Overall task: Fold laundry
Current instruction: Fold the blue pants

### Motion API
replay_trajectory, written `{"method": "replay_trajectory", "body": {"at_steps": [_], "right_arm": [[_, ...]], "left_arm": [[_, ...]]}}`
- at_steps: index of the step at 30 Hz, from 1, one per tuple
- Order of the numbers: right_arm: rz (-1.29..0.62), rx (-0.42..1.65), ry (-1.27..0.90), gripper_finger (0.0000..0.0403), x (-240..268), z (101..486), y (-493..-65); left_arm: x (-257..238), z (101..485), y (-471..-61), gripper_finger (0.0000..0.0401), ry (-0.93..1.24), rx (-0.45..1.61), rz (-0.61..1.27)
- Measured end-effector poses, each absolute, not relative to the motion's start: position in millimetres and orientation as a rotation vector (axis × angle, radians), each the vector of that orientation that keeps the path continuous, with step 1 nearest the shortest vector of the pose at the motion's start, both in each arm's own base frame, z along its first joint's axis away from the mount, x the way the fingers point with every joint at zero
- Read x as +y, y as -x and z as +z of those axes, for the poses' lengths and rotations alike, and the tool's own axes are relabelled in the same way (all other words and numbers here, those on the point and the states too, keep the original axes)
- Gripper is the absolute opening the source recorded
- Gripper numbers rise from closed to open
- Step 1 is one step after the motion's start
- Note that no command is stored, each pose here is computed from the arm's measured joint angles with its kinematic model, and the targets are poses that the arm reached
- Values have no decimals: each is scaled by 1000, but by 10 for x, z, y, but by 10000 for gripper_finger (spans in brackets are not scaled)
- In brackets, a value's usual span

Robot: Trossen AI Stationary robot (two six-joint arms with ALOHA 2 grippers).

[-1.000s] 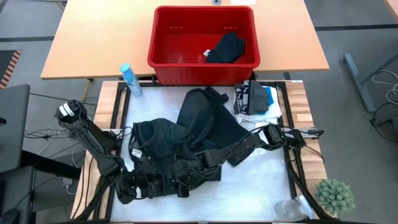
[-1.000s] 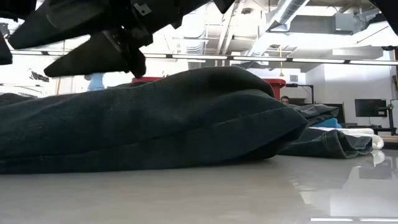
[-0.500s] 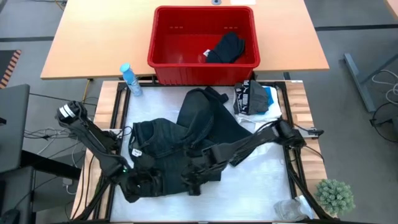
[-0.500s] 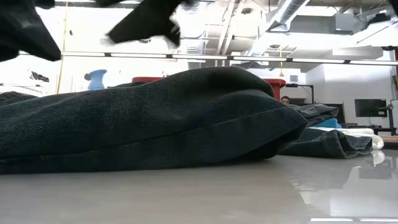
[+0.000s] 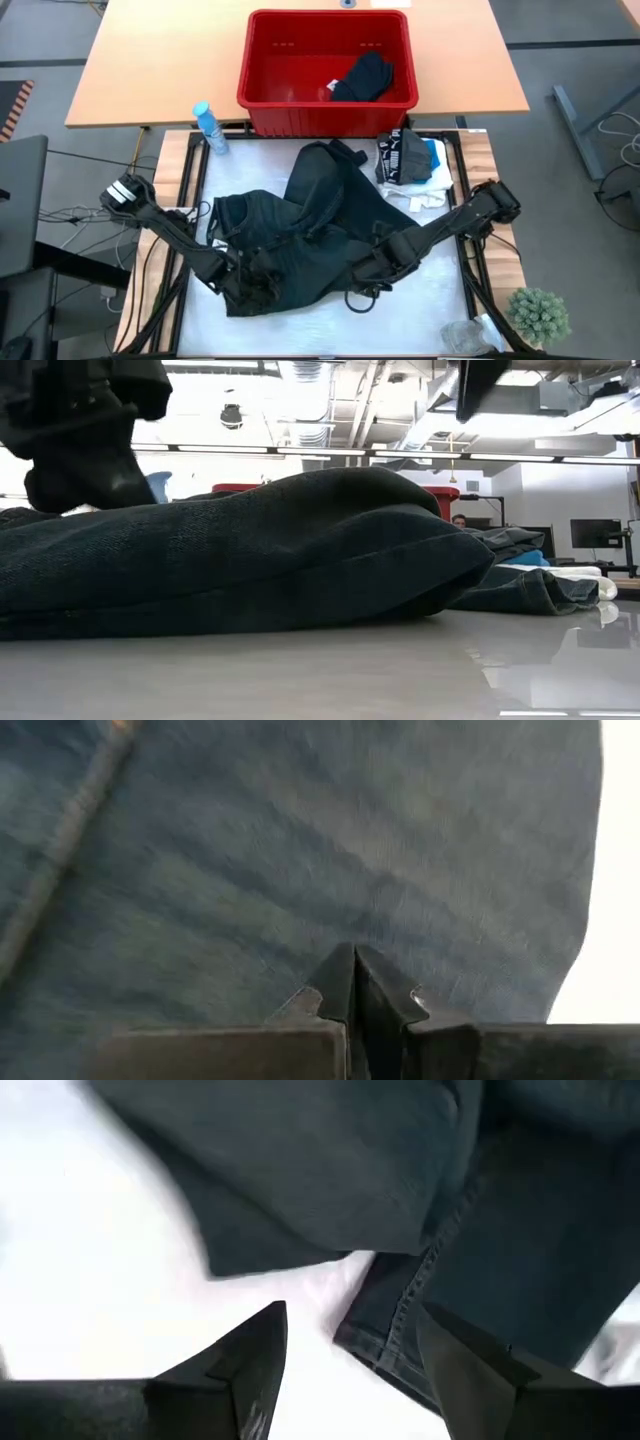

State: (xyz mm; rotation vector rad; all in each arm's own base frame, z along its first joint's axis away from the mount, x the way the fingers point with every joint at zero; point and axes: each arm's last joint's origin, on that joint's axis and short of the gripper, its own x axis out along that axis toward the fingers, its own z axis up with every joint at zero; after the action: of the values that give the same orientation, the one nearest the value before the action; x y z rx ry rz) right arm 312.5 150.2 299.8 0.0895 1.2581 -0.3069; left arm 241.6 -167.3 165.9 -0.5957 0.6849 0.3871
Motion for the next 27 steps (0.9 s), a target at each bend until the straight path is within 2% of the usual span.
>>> {"method": "replay_trajectory", "body": {"at_steps": [3, 7, 12, 16, 21, 24, 27], "right_arm": [[-332, 1290, -107, 248, 1579, 2738, -3015], [-248, 1284, -134, 248, 1764, 2398, -2949], [-145, 1198, -90, 248, 1941, 2201, -2894], [-309, 1288, -152, 248, 1832, 1908, -2734], [-469, 1275, -209, 248, 1648, 1714, -2699], [-499, 1256, -206, 248, 1551, 1694, -2749], [-437, 1223, -184, 248, 1495, 1705, -2853]], "left_arm": [[-1719, 1603, -2419, 0, 590, 724, 355], [-1753, 1482, -2382, 0, 534, 803, 352], [-1689, 1412, -2269, 0, 466, 901, 435], [-1646, 1360, -2110, 0, 451, 1043, 523], [-1746, 1357, -1943, 0, 457, 1091, 540], [-1796, 1358, -1878, 0, 483, 1106, 548], [-1829, 1358, -1846, 0, 518, 1084, 569]]}}
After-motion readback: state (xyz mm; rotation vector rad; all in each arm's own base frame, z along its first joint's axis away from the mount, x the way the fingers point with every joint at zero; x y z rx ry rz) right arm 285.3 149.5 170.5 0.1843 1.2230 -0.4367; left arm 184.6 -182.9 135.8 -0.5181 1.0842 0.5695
